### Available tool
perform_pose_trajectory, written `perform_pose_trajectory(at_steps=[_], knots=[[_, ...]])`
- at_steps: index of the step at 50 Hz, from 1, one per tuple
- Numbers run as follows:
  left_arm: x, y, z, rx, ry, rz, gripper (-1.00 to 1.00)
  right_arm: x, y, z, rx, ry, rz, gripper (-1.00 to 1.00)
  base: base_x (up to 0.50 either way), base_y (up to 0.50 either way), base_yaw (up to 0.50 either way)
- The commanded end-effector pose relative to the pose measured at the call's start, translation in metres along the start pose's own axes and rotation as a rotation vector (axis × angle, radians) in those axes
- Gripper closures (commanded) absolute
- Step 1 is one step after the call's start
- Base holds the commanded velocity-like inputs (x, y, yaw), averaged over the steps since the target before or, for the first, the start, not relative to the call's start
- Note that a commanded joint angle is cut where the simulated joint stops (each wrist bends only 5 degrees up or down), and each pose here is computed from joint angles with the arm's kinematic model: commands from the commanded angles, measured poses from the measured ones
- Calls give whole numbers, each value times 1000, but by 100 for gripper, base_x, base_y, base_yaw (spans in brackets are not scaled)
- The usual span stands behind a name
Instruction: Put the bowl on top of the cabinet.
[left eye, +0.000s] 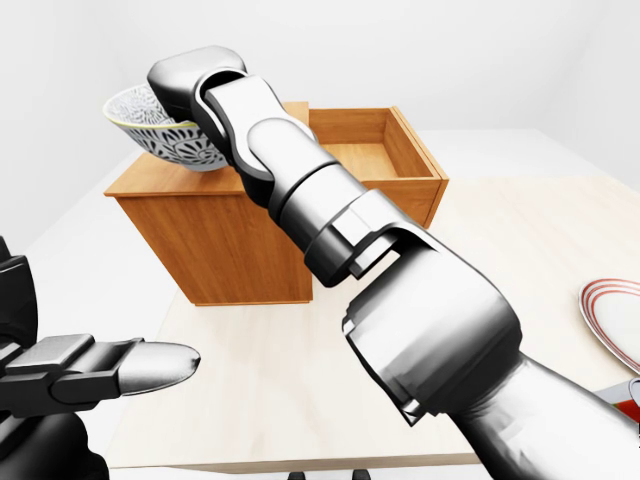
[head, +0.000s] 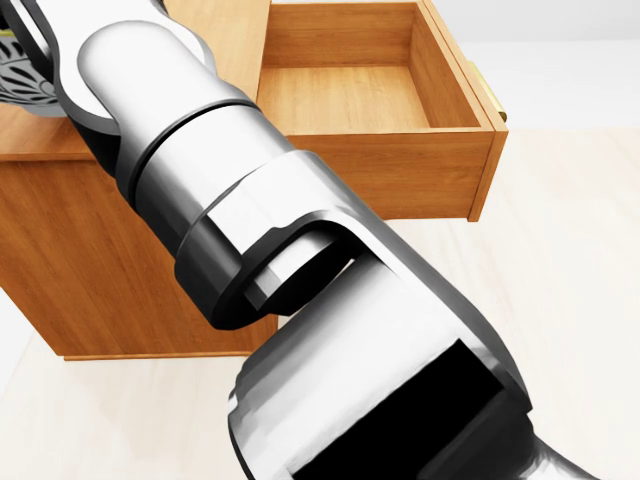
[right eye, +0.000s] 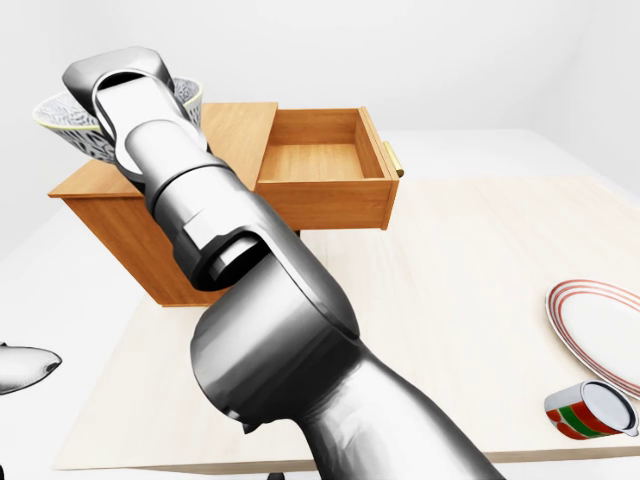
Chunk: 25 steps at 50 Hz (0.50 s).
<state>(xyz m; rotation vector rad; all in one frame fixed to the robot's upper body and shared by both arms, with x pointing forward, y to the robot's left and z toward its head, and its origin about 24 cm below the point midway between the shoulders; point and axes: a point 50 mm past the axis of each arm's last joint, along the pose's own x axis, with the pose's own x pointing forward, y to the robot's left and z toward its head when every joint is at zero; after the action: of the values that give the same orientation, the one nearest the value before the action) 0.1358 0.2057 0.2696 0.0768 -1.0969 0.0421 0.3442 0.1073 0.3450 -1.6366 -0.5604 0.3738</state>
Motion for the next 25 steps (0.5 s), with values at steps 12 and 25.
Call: perform_pose_trajectory(at_steps=[12, 25], knots=[[0, -1, 0, 10, 1, -6, -100, 1, 5, 1, 4, -4, -35, 97, 0, 0, 0], [0, 0, 0, 5, -3, -4, -100, 1, 2, -1, -3, 1, -41, 97, 0, 0, 0]])
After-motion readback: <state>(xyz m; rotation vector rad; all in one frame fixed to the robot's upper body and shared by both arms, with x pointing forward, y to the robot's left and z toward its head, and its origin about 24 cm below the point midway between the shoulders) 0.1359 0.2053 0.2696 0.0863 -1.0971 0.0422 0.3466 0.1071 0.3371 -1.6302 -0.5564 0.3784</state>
